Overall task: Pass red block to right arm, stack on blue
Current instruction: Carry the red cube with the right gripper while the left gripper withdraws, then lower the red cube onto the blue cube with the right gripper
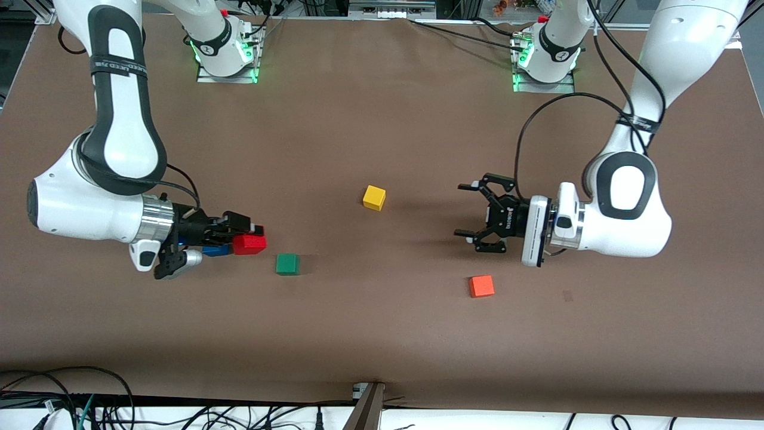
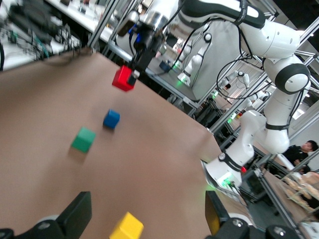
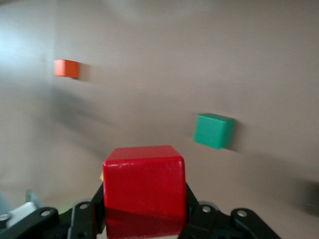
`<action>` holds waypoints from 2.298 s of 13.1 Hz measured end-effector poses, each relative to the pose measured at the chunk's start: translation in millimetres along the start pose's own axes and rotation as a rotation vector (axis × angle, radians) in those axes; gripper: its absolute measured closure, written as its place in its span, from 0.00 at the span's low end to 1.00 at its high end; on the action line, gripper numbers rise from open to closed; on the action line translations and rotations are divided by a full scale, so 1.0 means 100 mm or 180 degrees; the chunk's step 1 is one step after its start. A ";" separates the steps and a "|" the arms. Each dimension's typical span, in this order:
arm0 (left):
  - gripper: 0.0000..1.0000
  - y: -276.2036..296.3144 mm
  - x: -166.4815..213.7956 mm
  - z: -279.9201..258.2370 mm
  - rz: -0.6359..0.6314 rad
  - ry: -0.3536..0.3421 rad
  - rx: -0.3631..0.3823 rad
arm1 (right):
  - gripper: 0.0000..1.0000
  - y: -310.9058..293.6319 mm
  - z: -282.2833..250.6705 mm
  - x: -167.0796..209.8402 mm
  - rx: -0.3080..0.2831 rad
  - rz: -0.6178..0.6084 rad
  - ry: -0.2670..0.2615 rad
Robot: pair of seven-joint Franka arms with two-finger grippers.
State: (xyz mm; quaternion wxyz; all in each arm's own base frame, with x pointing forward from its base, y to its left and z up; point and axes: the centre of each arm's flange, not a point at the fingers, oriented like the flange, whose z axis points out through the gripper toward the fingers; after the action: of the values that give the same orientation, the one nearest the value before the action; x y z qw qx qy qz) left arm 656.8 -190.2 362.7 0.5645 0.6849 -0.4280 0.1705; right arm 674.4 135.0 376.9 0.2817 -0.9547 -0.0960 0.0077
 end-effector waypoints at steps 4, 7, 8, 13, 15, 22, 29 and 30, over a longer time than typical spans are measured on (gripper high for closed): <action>0.00 0.12 -0.24 -0.44 -0.0805 -0.0712 0.0087 | 0.43 0.19 0.00 -0.01 -0.0848 0.0051 -0.0156; 0.00 0.42 -0.12 -0.73 -0.1217 -0.1290 0.0542 | 0.43 0.38 0.06 -0.04 -0.1369 0.0102 -0.0266; 0.00 0.58 -0.02 -0.82 -0.1346 -0.1495 0.0771 | 0.43 0.44 0.09 -0.05 -0.1466 0.0153 -0.0288; 0.00 1.22 0.42 -1.16 -0.1625 -0.2215 0.2008 | 0.43 0.65 0.16 -0.12 -0.1579 0.0352 -0.0243; 0.00 1.36 0.49 -1.24 -0.1689 -0.2366 0.2392 | 0.43 0.72 0.20 -0.15 -0.1597 0.0401 -0.0219; 0.00 2.00 0.41 -1.64 -0.2580 -0.1705 0.3556 | 0.43 0.97 0.35 -0.27 -0.1687 0.0480 -0.0043; 0.00 2.22 0.36 -1.90 -0.2833 -0.1476 0.4059 | 0.43 0.99 0.64 -0.41 -0.1755 0.0424 -0.0032; 0.00 2.25 0.37 -1.89 -0.2826 -0.1468 0.4070 | 0.43 0.99 0.69 -0.44 -0.1775 0.0405 -0.0024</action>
State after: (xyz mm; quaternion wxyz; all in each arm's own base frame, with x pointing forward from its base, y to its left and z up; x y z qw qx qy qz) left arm 550.4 -30.1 588.2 -0.0234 0.9988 -0.0418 -0.0032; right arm 644.0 82.5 263.4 0.0069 -0.9994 -0.0353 0.0022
